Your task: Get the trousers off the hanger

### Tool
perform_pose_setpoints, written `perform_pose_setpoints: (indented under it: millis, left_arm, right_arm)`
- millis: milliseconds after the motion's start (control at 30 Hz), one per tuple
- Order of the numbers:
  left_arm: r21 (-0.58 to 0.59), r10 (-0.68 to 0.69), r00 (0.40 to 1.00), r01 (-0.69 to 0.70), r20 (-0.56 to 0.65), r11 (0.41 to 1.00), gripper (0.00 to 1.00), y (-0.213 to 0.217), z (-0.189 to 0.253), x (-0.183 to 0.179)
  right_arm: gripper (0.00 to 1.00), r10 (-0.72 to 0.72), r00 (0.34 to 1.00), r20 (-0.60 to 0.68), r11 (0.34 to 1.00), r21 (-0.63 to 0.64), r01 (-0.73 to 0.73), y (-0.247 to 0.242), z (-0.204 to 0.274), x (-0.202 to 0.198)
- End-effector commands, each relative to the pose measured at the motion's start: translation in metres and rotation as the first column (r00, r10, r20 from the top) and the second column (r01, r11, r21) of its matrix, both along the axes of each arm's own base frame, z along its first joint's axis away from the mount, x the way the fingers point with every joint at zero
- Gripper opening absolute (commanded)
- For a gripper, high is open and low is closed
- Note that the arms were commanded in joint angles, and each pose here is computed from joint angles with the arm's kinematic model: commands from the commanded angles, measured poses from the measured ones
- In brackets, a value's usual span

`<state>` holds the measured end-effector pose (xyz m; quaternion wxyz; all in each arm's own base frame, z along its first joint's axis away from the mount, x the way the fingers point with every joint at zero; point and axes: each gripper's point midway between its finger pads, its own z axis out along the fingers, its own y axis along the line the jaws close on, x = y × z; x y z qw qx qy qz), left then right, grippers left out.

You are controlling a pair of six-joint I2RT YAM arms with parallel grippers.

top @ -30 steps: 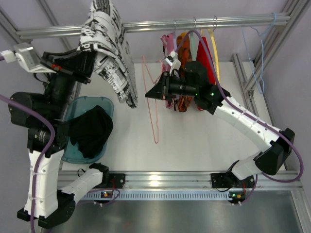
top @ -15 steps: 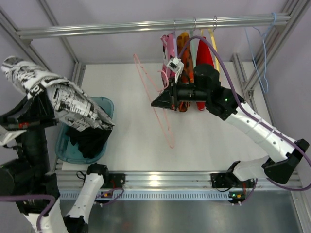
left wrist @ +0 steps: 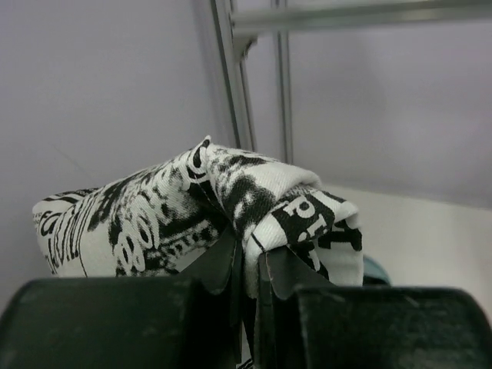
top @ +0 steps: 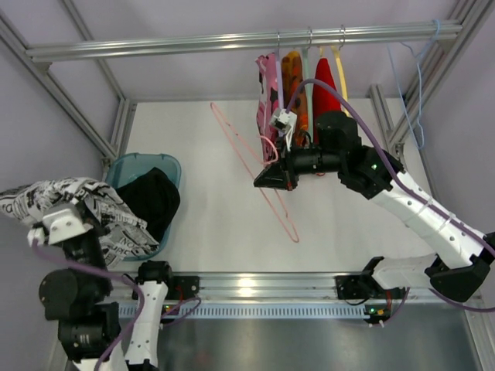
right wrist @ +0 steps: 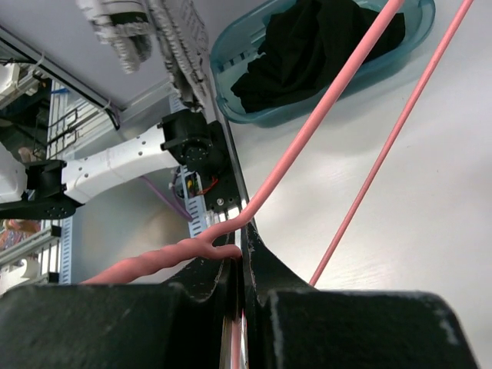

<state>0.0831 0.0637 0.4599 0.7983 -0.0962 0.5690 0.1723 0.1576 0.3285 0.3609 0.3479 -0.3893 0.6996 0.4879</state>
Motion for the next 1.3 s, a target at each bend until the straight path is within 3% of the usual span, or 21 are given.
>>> perform_pose_setpoints:
  millis: [0,100,133,267,400,433,500,567,633,700,733,833,867,967,1033,1200,1267]
  left_arm:
    - [0.117,0.086,0.984,-0.068,-0.157,0.991,0.00,0.014,-0.037,0.036]
    - [0.133,0.072,0.973,-0.043,-0.222,0.990,0.00,0.013,-0.064,0.074]
    - [0.131,0.059,0.952,-0.020,-0.300,0.991,0.00,0.012,-0.096,0.098]
    - [0.115,0.024,0.905,0.028,-0.425,0.993,0.01,0.010,-0.156,0.154]
    - [0.026,-0.059,0.825,0.089,-0.563,0.996,0.39,0.000,-0.208,0.188]
    - [0.005,-0.084,0.802,0.108,-0.591,0.994,0.54,-0.004,-0.217,0.193]
    - [-0.039,-0.140,0.793,0.145,-0.592,0.989,0.67,-0.013,-0.215,0.194]
    - [-0.055,-0.257,0.785,0.274,-0.563,0.960,0.84,-0.037,-0.201,0.188]
    - [-0.025,-0.430,0.768,0.477,-0.474,0.879,0.98,-0.074,-0.156,0.170]
    - [0.065,-0.550,0.706,0.638,-0.446,0.767,0.98,-0.105,-0.122,0.143]
    - [0.102,-0.643,0.642,0.737,-0.418,0.669,0.98,-0.129,-0.108,0.124]
    - [0.113,-0.748,0.528,0.839,-0.402,0.532,0.96,-0.157,-0.094,0.093]
    - [0.119,-0.798,0.447,0.891,-0.403,0.439,0.95,-0.173,-0.094,0.080]
    - [0.199,-0.839,0.361,0.932,-0.408,0.304,0.95,-0.190,-0.094,0.056]
    - [0.196,-0.844,0.345,0.937,-0.411,0.288,0.94,-0.192,-0.092,0.057]
    - [0.198,-0.868,0.226,0.968,-0.441,0.152,0.90,-0.204,-0.094,0.060]
    - [0.176,-0.870,0.201,0.975,-0.450,0.134,0.87,-0.205,-0.098,0.067]
  right_arm:
    - [0.00,0.040,0.997,0.069,0.999,0.021,-0.042,-0.005,0.016,-0.011]
    - [0.00,0.047,0.996,0.070,0.999,0.014,-0.048,-0.005,0.017,-0.012]
    - [0.00,0.052,0.996,0.066,0.999,0.007,-0.053,-0.006,0.017,-0.012]
    - [0.00,0.078,0.996,0.053,0.997,-0.026,-0.076,-0.008,0.016,-0.016]
    - [0.00,0.086,0.994,0.072,0.995,-0.049,-0.083,-0.015,0.019,-0.020]
    - [0.00,0.087,0.993,0.076,0.995,-0.051,-0.083,-0.017,0.020,-0.021]
    - [0.00,0.086,0.992,0.087,0.995,-0.058,-0.081,-0.019,0.021,-0.021]
    - [0.00,0.089,0.992,0.090,0.995,-0.059,-0.084,-0.020,0.022,-0.022]
    - [0.00,0.101,0.992,0.077,0.993,-0.066,-0.096,-0.019,0.019,-0.024]
    - [0.00,0.131,0.990,0.049,0.989,-0.069,-0.128,-0.018,0.011,-0.028]
    - [0.00,0.150,0.988,0.035,0.987,-0.069,-0.148,-0.017,0.008,-0.031]
    - [0.00,0.211,0.976,-0.058,0.972,-0.093,-0.216,-0.009,-0.009,-0.037]
    - [0.00,0.249,0.965,-0.088,0.963,-0.080,-0.256,-0.006,-0.008,-0.042]
    - [0.00,0.288,0.941,-0.175,0.950,-0.073,-0.304,0.006,-0.015,-0.043]
    - [0.00,0.298,0.931,-0.211,0.944,-0.076,-0.320,0.015,-0.021,-0.040]
    - [0.00,0.352,0.892,-0.286,0.926,-0.031,-0.375,0.043,-0.018,-0.043]
    - [0.00,0.388,0.867,-0.312,0.914,0.007,-0.407,0.054,-0.008,-0.050]
